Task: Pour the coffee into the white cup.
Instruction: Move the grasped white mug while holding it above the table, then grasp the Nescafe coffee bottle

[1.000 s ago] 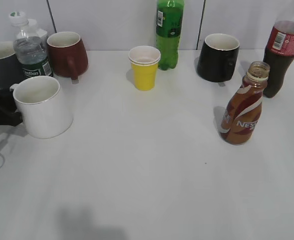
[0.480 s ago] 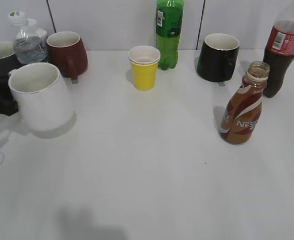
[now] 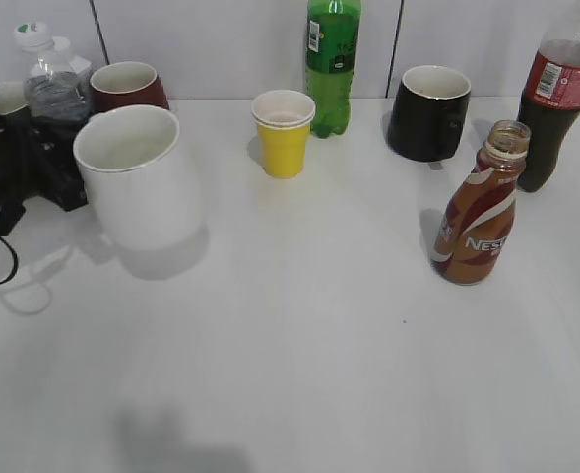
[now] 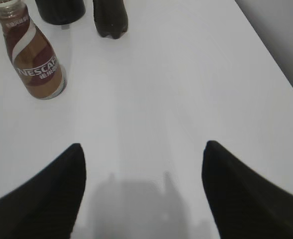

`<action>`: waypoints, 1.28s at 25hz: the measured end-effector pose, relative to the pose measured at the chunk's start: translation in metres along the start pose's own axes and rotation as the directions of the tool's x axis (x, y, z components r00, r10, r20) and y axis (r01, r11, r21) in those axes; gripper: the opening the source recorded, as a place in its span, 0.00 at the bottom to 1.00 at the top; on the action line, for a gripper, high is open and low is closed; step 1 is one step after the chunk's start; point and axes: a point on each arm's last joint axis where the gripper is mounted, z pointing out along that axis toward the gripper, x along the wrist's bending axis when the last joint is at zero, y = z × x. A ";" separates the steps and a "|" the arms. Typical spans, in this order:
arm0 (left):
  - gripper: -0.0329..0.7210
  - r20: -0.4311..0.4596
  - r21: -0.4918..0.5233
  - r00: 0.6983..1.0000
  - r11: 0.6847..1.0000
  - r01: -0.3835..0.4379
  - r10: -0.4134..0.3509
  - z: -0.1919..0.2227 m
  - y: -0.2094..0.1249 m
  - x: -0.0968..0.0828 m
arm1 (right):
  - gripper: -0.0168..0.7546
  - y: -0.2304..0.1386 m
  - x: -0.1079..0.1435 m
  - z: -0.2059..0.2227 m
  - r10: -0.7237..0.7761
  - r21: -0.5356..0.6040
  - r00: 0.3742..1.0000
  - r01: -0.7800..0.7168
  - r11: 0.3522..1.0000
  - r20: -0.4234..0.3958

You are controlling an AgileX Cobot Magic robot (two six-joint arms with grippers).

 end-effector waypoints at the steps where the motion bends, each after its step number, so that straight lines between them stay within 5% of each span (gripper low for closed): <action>1: 0.10 0.017 0.002 1.000 1.000 0.003 -0.003 0.002 0.000 -0.003 | 0.76 0.000 0.000 0.000 0.000 0.000 1.000 0.000 1.000 0.000; 20: 0.10 0.050 0.008 0.999 1.000 0.000 -0.001 0.006 0.001 -0.009 | 0.76 0.001 0.003 -0.001 0.020 -0.005 0.999 -0.020 1.000 -0.035; 32: 0.10 0.075 0.020 0.997 1.000 -0.012 0.011 0.005 0.000 -0.011 | 0.76 0.083 0.012 0.062 -0.102 -0.389 0.995 0.090 0.917 -0.011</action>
